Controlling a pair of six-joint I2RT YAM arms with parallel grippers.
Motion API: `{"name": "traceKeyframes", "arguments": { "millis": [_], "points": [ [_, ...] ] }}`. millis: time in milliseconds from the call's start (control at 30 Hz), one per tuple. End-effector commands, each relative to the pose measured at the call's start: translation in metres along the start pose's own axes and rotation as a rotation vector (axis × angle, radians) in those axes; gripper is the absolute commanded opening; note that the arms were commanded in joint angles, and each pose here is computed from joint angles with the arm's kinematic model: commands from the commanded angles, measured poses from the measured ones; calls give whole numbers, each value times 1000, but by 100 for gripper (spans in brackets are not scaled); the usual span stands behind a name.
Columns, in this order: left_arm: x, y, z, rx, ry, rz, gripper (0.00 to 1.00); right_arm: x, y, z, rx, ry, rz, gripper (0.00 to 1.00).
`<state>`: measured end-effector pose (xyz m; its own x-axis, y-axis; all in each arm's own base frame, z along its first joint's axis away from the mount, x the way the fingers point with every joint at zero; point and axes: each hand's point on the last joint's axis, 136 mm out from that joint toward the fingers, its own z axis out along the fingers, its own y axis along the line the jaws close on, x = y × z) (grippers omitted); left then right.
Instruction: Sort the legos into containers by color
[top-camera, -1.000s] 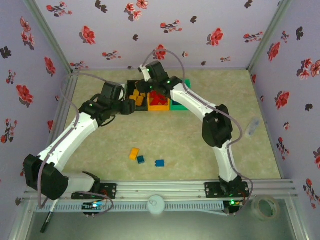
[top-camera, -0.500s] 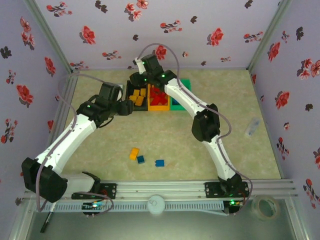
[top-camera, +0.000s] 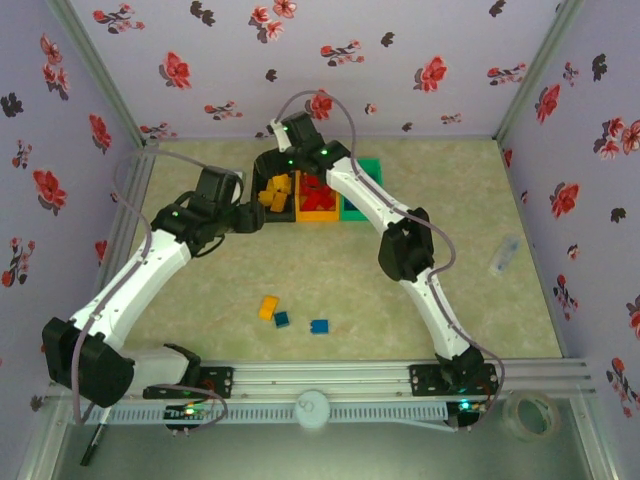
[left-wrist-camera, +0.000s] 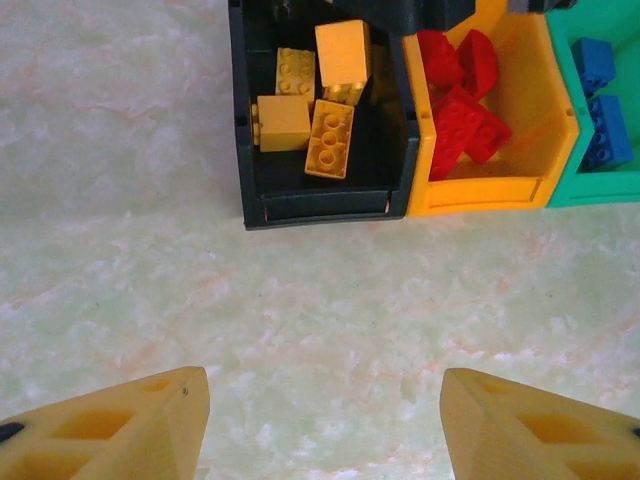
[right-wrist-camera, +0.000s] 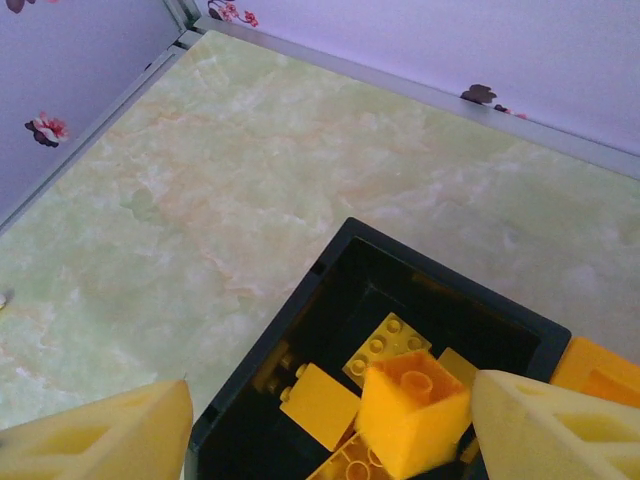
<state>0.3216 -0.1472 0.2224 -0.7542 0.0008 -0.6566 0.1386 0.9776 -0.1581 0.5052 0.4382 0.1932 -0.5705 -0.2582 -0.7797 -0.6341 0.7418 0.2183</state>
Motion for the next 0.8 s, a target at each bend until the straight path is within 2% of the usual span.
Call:
{"name": "traceKeyframes", "arguments": {
  "millis": [0, 333, 767],
  "points": [
    [12, 8, 1, -18, 23, -33, 63, -6, -5, -11, 4, -4, 3, 73],
    [64, 16, 18, -57, 141, -150, 63, -2, -14, -74, 87, -43, 16, 73],
    [155, -11, 24, -75, 370, -85, 62, 50, -18, -134, 125, -24, 90, 73]
  ]
}}
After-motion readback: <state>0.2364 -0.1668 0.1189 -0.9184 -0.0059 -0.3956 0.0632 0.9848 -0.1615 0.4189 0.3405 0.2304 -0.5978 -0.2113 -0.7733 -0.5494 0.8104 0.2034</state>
